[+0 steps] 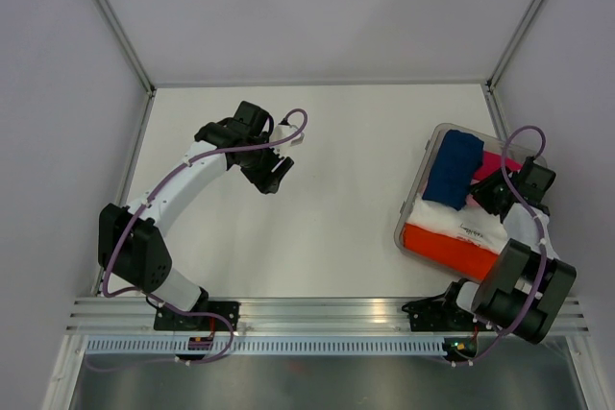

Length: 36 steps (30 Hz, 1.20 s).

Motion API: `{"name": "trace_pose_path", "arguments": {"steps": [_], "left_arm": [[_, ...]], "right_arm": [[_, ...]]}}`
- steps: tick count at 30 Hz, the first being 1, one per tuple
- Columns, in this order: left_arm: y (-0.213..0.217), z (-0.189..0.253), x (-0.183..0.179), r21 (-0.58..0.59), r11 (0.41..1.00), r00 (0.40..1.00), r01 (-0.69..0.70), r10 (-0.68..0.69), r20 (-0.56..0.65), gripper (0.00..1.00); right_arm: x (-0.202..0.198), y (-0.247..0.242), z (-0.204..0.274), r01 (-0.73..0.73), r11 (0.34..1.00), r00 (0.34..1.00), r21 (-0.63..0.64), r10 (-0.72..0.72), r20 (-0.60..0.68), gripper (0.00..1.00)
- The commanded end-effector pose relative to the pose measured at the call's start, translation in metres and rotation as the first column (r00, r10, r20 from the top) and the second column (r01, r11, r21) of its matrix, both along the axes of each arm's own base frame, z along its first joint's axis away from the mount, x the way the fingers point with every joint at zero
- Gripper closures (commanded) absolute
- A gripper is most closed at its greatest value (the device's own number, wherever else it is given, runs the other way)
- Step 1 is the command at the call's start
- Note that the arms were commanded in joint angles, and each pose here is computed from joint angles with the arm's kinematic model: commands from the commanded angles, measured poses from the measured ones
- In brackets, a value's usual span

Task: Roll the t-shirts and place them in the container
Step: Place the rolled tshirt into the container

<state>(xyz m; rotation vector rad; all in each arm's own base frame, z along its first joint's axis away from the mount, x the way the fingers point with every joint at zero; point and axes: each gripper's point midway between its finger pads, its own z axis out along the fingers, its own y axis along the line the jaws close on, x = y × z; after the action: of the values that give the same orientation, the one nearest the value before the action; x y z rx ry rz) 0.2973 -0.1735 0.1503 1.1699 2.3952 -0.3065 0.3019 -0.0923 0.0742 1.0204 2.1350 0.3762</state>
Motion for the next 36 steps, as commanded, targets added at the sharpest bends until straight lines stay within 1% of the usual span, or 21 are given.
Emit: {"name": "trace_pose_path", "arguments": {"steps": [1, 4, 6, 8, 9, 10, 11, 13, 14, 17, 19, 22, 27, 36], "left_arm": [[-0.002, 0.005, 0.010, -0.007, 1.000, 0.999, 0.024, -0.023, 0.038, 0.31], [-0.003, 0.006, 0.011, -0.009, 1.000, 0.999, 0.026, -0.025, 0.041, 0.31], [-0.003, 0.006, 0.011, -0.008, 1.000, 0.999, 0.024, -0.023, 0.040, 0.31], [-0.002, 0.006, 0.011, -0.007, 1.000, 0.999, 0.026, -0.026, 0.041, 0.31], [-0.002, 0.006, 0.010, -0.007, 1.000, 0.999, 0.025, -0.025, 0.039, 0.31], [-0.002, 0.005, 0.010, -0.006, 1.000, 0.999, 0.026, -0.026, 0.039, 0.31], [-0.003, 0.006, 0.011, -0.007, 1.000, 0.999, 0.028, -0.027, 0.043, 0.31], [-0.003, 0.006, 0.012, -0.007, 1.000, 0.999, 0.026, -0.026, 0.042, 0.31], [-0.003, 0.007, 0.012, -0.009, 1.000, 0.999, 0.027, -0.027, 0.043, 0.31], [-0.003, 0.007, 0.013, -0.009, 1.000, 0.999, 0.023, -0.023, 0.046, 0.31], [-0.003, 0.007, 0.012, -0.010, 1.000, 0.999, 0.024, -0.023, 0.045, 0.31], [-0.001, 0.007, 0.011, -0.006, 1.000, 0.999, 0.021, -0.020, 0.051, 0.31], [0.002, 0.006, 0.009, -0.006, 1.000, 0.999, 0.014, -0.014, 0.051, 0.31], [0.006, 0.003, 0.011, -0.009, 1.000, 0.999, 0.004, -0.004, 0.053, 0.31]], "right_arm": [[-0.005, -0.012, 0.015, 0.022, 0.997, 1.000, -0.069, -0.022, -0.002, 0.60], [-0.009, -0.003, 0.013, 0.005, 0.999, 1.000, -0.051, -0.006, -0.011, 0.60], [-0.010, -0.003, 0.019, 0.016, 0.997, 1.000, -0.077, -0.016, -0.002, 0.62], [-0.008, -0.006, 0.038, 0.016, 0.991, 0.999, -0.132, -0.012, 0.031, 0.64], [-0.010, -0.009, 0.044, 0.029, 0.986, 0.999, -0.163, -0.025, 0.030, 0.70], [-0.009, -0.011, 0.050, 0.032, 0.983, 0.999, -0.182, -0.027, 0.031, 0.73], [-0.003, -0.008, 0.061, 0.010, 0.977, 0.999, -0.214, 0.000, 0.045, 0.78], [0.001, -0.003, 0.069, -0.012, 0.972, 0.999, -0.236, 0.024, 0.048, 0.84], [0.005, 0.008, 0.069, -0.048, 0.970, 0.997, -0.238, 0.061, 0.045, 0.88], [0.005, 0.024, 0.053, -0.085, 0.979, 0.996, -0.186, 0.091, 0.023, 0.96], [0.003, 0.031, 0.036, -0.087, 0.988, 0.996, -0.130, 0.088, 0.006, 0.99], [0.001, 0.036, 0.017, -0.067, 0.995, 0.998, -0.073, 0.066, -0.016, 1.00], [-0.006, 0.024, -0.004, -0.018, 0.996, 0.996, -0.087, 0.010, -0.094, 1.00], [-0.004, 0.000, -0.014, 0.052, 0.995, 0.994, -0.085, -0.060, -0.095, 1.00]]}}
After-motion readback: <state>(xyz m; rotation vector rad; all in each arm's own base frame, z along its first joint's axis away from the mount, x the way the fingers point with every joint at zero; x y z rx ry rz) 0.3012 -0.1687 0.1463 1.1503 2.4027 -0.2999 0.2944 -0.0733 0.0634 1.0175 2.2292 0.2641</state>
